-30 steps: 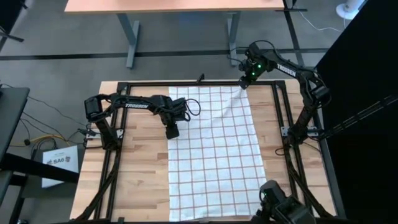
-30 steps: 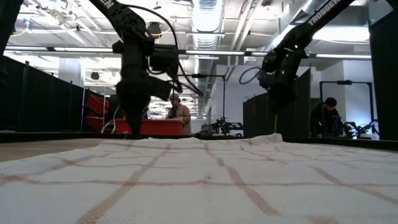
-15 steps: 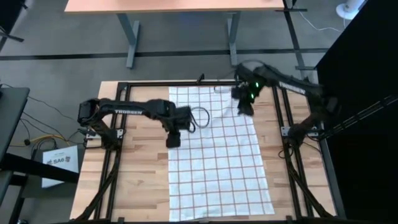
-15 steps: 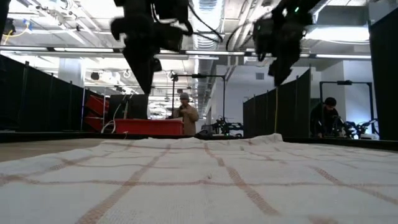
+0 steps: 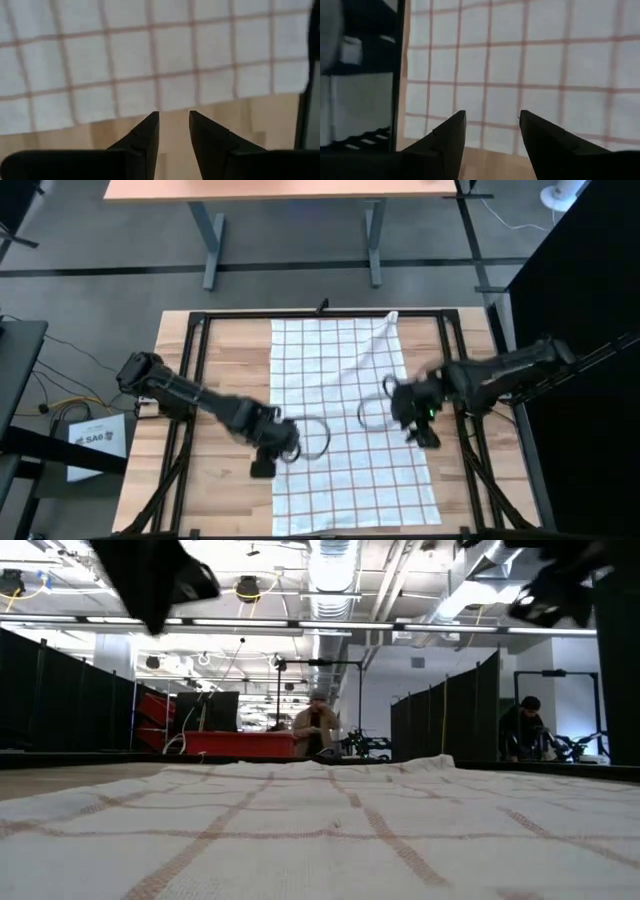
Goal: Roll towel
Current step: Prepare the white striped towel on the table for folding
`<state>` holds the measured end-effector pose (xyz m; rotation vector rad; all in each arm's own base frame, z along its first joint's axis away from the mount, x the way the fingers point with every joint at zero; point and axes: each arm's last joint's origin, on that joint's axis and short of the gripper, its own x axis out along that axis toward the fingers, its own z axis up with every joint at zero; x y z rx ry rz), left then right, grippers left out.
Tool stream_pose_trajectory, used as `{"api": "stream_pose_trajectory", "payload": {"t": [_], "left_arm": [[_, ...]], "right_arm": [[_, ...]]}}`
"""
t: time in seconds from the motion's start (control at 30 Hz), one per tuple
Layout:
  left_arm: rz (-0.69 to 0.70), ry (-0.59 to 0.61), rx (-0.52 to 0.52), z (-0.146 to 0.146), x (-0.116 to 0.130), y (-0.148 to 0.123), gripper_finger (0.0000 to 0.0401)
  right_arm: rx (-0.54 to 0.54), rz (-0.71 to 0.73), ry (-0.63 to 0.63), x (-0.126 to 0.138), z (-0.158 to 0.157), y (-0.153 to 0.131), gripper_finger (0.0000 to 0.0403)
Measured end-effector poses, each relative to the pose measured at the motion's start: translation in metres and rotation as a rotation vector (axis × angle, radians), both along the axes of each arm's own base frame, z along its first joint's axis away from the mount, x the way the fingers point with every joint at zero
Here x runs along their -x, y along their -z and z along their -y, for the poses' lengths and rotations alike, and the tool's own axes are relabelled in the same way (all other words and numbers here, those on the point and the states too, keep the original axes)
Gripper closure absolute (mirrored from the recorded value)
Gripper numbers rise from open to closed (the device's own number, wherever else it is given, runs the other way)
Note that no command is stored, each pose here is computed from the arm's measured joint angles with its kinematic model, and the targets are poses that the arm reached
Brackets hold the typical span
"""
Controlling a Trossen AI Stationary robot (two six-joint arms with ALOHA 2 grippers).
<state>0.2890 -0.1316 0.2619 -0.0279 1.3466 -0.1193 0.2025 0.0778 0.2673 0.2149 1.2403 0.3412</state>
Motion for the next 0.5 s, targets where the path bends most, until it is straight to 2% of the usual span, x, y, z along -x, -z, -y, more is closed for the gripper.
{"api": "stream_pose_trajectory", "payload": {"t": [0.13,0.37,0.5], "left_arm": [[0.028,0.025,-0.046,0.029,0.015,0.000,0.0308],[0.100,0.058,0.007,0.070,0.034,-0.002,0.0308],[0.132,0.054,0.032,0.082,0.037,-0.001,0.0308]], "right_arm": [[0.085,0.018,0.028,0.001,-0.049,0.014,0.0229],[0.064,-0.006,0.083,-0.006,-0.117,0.054,0.0229],[0.084,-0.052,0.070,-0.006,-0.139,0.069,0.0228]]}}
